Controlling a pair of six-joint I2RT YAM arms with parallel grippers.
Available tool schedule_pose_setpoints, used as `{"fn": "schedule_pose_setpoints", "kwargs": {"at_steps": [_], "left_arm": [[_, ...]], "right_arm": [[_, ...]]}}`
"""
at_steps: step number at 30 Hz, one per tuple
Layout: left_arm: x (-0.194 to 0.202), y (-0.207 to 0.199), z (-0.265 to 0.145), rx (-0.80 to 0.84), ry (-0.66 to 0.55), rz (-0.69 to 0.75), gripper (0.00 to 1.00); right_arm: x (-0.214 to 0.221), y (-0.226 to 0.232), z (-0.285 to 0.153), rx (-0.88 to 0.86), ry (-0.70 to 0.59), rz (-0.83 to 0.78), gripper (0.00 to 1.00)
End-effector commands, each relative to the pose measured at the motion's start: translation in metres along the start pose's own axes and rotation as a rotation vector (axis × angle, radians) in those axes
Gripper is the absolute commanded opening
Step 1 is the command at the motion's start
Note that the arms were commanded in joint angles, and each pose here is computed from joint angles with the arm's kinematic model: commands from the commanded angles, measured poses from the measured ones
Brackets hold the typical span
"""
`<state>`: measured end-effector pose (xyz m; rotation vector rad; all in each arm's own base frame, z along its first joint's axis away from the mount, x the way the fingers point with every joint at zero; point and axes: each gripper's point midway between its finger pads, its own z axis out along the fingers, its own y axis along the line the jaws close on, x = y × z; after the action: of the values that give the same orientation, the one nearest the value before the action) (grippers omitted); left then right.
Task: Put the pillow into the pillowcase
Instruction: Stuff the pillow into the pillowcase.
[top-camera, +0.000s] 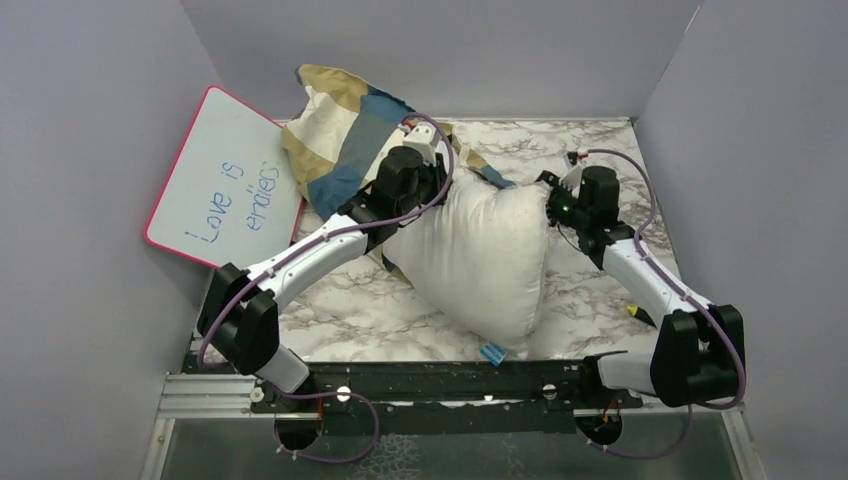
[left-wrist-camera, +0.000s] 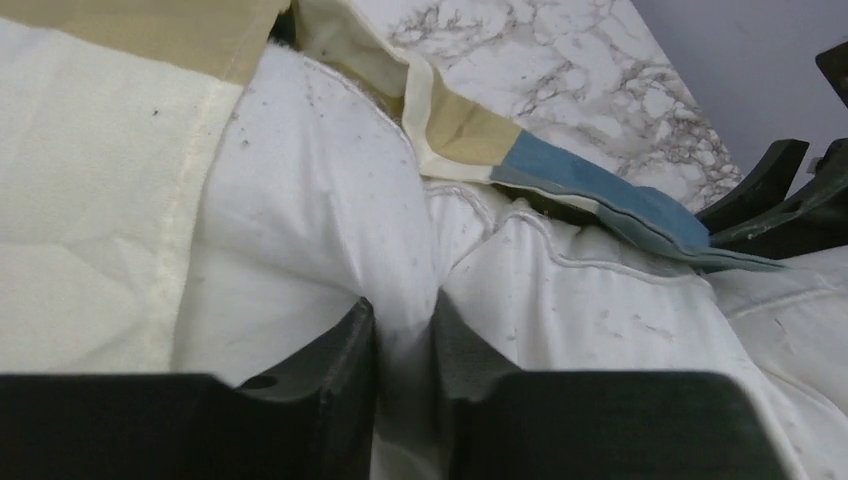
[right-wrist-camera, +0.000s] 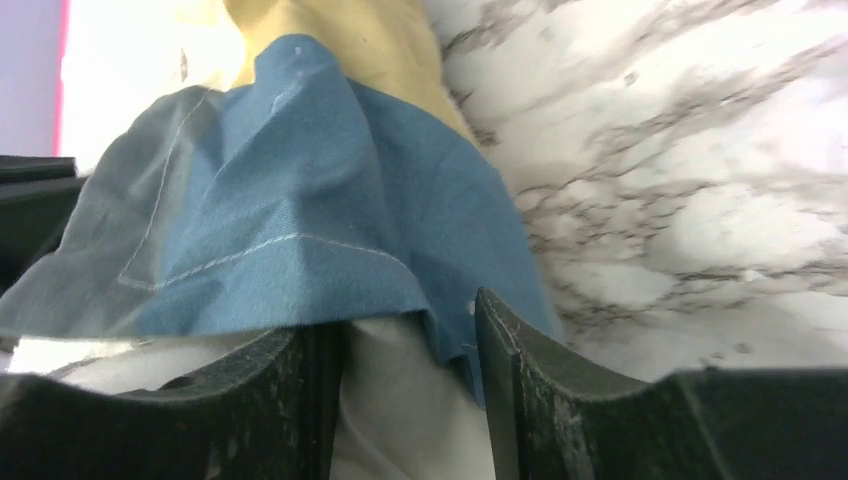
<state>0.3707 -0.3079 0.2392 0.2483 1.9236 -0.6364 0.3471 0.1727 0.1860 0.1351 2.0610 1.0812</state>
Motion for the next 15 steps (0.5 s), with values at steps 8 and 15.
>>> {"fn": "schedule_pose_setpoints", "kwargs": {"at_steps": [8,15], "left_arm": [[-0.094,-0.008,-0.043,-0.019,-0.166,0.157,0.57],[-0.082,0.031,-0.038,-0.101,-0.109,0.198,0.62]], "right_arm": [[-0.099,-0.009,-0.058,0.430,-0.361,-0.096,0.73],[-0.131,0.029,-0.078,0.374,-0.447,-0.177,0.76]]}}
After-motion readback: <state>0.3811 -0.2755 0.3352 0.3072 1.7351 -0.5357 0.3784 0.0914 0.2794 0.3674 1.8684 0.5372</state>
